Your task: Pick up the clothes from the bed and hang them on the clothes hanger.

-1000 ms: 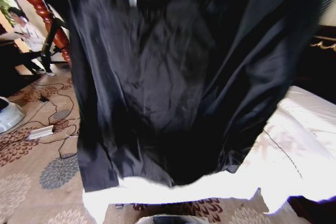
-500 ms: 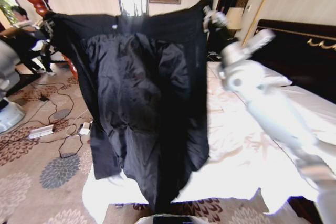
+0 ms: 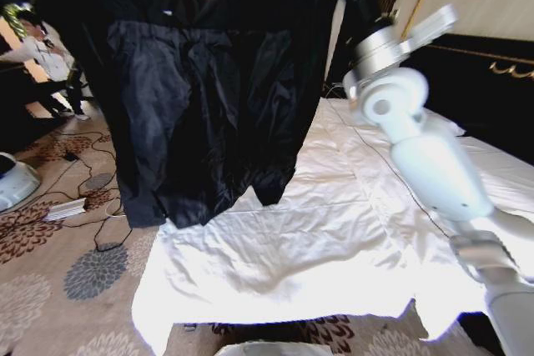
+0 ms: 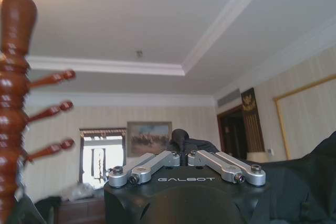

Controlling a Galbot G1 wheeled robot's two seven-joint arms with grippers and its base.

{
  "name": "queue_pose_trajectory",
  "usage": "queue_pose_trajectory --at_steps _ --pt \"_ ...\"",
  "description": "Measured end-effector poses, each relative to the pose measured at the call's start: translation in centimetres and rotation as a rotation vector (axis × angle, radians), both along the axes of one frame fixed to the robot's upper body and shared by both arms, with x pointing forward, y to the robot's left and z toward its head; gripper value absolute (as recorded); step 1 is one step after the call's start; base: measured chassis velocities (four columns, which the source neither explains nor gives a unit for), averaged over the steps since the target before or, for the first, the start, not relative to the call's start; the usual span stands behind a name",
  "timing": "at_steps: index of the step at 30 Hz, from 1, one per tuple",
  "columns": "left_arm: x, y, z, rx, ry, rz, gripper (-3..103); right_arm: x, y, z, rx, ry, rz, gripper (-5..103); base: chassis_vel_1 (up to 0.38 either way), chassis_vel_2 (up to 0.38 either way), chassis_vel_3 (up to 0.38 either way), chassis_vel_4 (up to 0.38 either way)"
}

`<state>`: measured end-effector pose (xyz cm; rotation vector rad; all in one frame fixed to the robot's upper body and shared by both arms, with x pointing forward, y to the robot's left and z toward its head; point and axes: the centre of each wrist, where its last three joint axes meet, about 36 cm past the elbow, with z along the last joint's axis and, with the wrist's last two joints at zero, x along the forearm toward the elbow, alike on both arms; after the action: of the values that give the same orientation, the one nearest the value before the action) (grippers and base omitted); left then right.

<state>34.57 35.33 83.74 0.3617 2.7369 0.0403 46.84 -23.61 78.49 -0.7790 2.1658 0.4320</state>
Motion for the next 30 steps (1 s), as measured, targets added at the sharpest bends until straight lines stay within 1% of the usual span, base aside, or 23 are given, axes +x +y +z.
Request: queue_pose_trajectory --at_steps 1,4,5,7,10,11,12,14,15,17,18,19,21,23,24,26,27,30 --pt "-0.7 -1.3 -1.3 -0.004 0.024 -0.014 2 -1.4 -0.3 -0.9 -0.013 0.017 -0.010 0 0.000 0.000 0.000 0.000" --pt "-2.3 -3.5 -2.9 -0.015 0.055 -0.040 2 -5.0 -0.9 -2.5 -0.054 0.032 -0.022 0 0.000 0.000 0.000 0.000" --pt "-2.3 -3.5 -2.9 -0.015 0.055 -0.040 2 -5.0 -0.9 -2.5 -0.054 0.032 -0.022 0 0.000 0.000 0.000 0.000" --pt "-3.7 -4.3 -2.6 -0.025 0.043 -0.063 2 -7.4 -1.3 -2.1 -0.074 0.008 -0.019 0 0.000 0.000 0.000 0.000" --pt "-5.7 -4.8 -1.3 -0.028 0.009 -0.086 2 -10.6 -1.5 0.1 -0.084 -0.047 -0.008 0 0.000 0.000 0.000 0.000" --pt "-5.7 -4.8 -1.3 -0.028 0.009 -0.086 2 -10.6 -1.5 0.1 -0.084 -0.047 -0.008 0 0.000 0.000 0.000 0.000" --pt "-6.6 -4.8 -0.4 -0.027 -0.010 -0.091 2 -11.7 -1.6 1.1 -0.092 -0.073 -0.008 0 0.000 0.000 0.000 0.000" --pt "-8.5 -4.8 1.8 -0.027 -0.069 -0.087 2 -13.6 -1.9 3.1 -0.104 -0.112 -0.017 0 0.000 0.000 0.000 0.000" --pt "-8.5 -4.8 1.8 -0.027 -0.069 -0.087 2 -13.6 -1.9 3.1 -0.104 -0.112 -0.017 0 0.000 0.000 0.000 0.000" --pt "-10.2 -4.4 4.4 -0.033 -0.108 -0.071 2 -14.8 -2.4 4.9 -0.107 -0.115 -0.049 0 0.000 0.000 0.000 0.000" --pt "-10.7 -4.2 5.7 -0.031 -0.114 -0.057 2 -14.8 -2.8 5.8 -0.103 -0.109 -0.068 0 0.000 0.000 0.000 0.000" --pt "-10.7 -4.2 5.7 -0.031 -0.114 -0.057 2 -14.8 -2.8 5.8 -0.103 -0.109 -0.068 0 0.000 0.000 0.000 0.000" --pt "-10.7 -3.9 7.1 -0.019 -0.116 -0.028 2 -14.0 -3.3 6.7 -0.095 -0.094 -0.088 0 0.000 0.000 0.000 0.000" --pt "-10.0 -3.7 7.2 0.001 -0.095 0.004 2 -12.6 -3.4 6.7 -0.086 -0.054 -0.099 0 0.000 0.000 0.000 0.000" --pt "-10.0 -3.7 7.2 0.001 -0.095 0.004 2 -12.6 -3.4 6.7 -0.086 -0.054 -0.099 0 0.000 0.000 0.000 0.000" --pt "-8.5 -3.6 5.8 0.028 -0.045 0.034 2 -10.9 -3.4 5.7 -0.083 -0.002 -0.112 0 0.000 0.000 0.000 0.000" --pt "-7.7 -3.6 4.8 0.039 -0.011 0.041 2 -9.9 -3.3 4.8 -0.083 0.037 -0.118 0 0.000 0.000 0.000 0.000" --pt "-4.1 -3.6 -0.6 0.064 0.189 0.048 2 -5.7 -2.5 -0.4 -0.101 0.199 -0.145 0 0.000 0.000 0.000 0.000"
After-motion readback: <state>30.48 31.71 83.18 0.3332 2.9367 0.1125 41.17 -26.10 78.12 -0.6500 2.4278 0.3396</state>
